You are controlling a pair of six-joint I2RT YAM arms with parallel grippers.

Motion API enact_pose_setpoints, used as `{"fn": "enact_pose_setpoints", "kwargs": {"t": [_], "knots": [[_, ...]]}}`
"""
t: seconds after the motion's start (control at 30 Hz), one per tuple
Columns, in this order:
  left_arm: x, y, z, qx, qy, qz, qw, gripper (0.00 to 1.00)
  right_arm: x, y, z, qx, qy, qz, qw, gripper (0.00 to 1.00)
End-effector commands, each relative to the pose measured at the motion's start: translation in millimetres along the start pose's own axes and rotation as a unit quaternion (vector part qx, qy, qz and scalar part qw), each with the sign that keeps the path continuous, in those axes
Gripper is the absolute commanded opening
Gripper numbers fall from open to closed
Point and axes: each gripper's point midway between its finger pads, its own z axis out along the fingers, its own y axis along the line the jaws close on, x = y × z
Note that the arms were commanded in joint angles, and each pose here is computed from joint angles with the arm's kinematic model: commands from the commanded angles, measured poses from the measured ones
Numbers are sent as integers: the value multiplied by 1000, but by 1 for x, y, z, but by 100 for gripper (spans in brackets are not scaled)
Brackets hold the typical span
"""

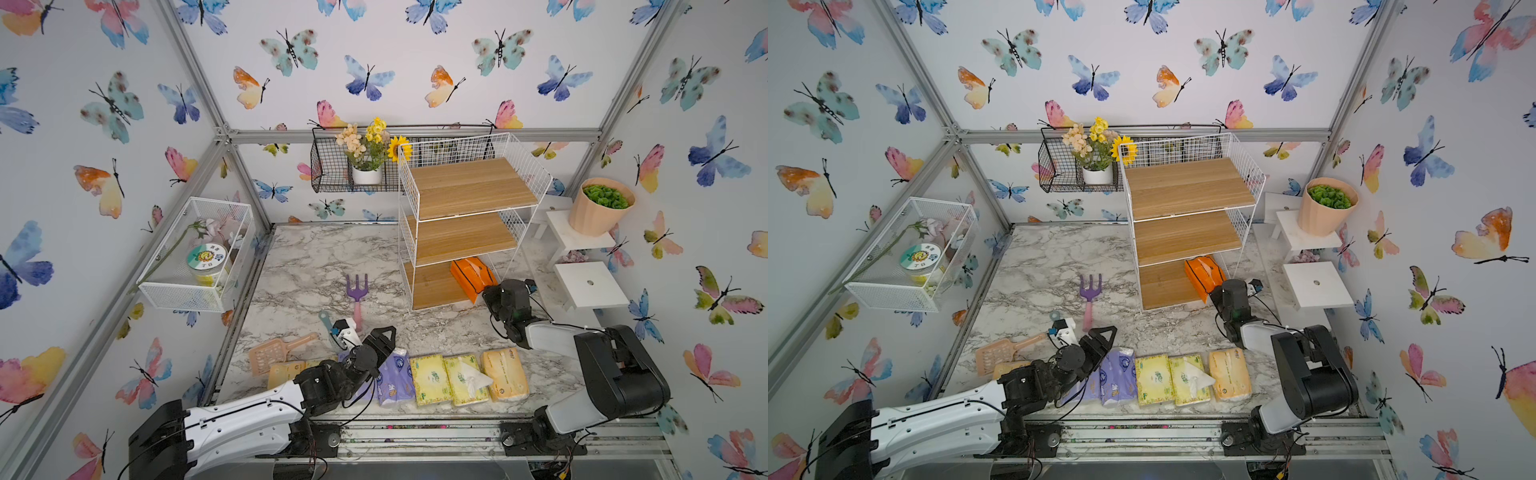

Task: Remove the tissue boxes from the shelf
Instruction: Pick up a box of tissues from the shelf.

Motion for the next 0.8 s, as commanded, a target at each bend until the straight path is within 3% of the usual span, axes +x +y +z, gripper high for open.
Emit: {"fn": "enact_pose_setpoints", "kwargs": {"t": [0.0, 0.2, 0.5, 0.77], "knots": [[2, -9, 0, 7, 9, -3, 1000, 69, -1, 18, 3, -34, 7, -6, 999, 18], [4, -10, 1, 9, 12, -4, 1000, 69, -1, 26, -2, -49, 13, -19, 999, 3], [14, -22, 6, 23, 36, -13, 999, 69, 9, 32, -24, -65, 50, -26, 996, 3], [44, -34, 26, 23, 90, -28, 995, 70, 35, 4, -63, -72, 102, 9, 992, 3]]}}
